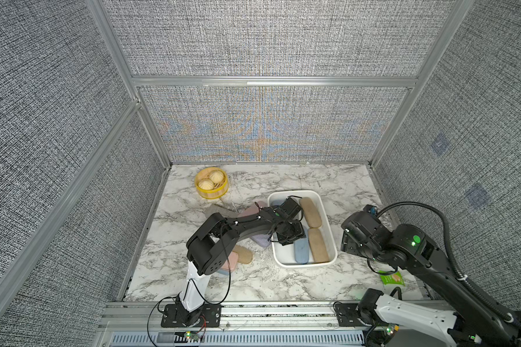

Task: Put the glasses cases into the storage boxes
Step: Place the glasses case in the storage box, then adjust the glasses case in the storage box.

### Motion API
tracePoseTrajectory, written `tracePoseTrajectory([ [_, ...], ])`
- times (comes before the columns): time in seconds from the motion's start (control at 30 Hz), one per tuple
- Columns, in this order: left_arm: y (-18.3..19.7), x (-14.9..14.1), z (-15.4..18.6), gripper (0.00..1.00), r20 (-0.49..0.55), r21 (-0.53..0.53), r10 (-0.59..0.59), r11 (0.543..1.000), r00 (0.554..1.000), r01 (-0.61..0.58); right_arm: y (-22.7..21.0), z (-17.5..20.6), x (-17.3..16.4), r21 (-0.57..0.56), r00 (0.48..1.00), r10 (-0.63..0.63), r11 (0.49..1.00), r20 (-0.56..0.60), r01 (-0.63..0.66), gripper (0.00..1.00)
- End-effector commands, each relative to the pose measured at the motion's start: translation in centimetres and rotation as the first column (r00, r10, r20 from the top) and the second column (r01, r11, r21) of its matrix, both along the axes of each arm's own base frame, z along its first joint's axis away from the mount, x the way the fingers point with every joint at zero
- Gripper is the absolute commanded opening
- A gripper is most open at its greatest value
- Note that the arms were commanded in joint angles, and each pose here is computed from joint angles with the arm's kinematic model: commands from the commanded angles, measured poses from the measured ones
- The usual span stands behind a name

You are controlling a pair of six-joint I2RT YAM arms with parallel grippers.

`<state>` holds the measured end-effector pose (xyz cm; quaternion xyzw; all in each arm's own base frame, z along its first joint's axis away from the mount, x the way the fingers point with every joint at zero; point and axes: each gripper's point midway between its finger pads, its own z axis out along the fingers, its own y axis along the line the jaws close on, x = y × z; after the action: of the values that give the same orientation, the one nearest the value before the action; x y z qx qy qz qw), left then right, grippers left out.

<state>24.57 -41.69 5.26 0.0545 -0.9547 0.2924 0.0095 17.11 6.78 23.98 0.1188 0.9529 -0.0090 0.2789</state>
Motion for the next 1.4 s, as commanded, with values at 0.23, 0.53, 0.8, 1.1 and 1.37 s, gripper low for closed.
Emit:
tracePoseTrajectory([
  [0.23,4.1,-0.7,3.0,0.71,0.108,0.115,-0.045,0.993,0.993,0.032,3.5,-1.4,0.9,0.046,0.994,0.082,0.996,-0.076,-0.079,0.74],
  [0.53,10.6,-1.2,5.4,0.59,0.271,0.236,-0.026,0.971,0.962,-0.04,10.1,-3.7,3.9,0.064,0.975,0.21,0.977,-0.079,-0.205,0.48],
  [0.8,16.2,-1.6,11.1,0.49,0.479,0.199,0.033,0.969,0.877,-0.145,14.9,-8.3,11.0,0.021,0.959,0.264,0.964,-0.105,-0.263,0.37],
  [1.1,26.5,-2.7,13.8,0.67,0.617,0.3,0.113,0.881,0.779,-0.366,16.2,-13.0,15.9,-0.033,0.937,0.286,0.954,-0.199,-0.298,0.33],
  [1.37,30.6,-3.8,11.9,0.92,0.575,0.276,0.236,0.845,0.783,-0.457,15.9,-17.6,15.6,-0.072,0.921,0.278,0.949,-0.274,-0.308,0.26],
])
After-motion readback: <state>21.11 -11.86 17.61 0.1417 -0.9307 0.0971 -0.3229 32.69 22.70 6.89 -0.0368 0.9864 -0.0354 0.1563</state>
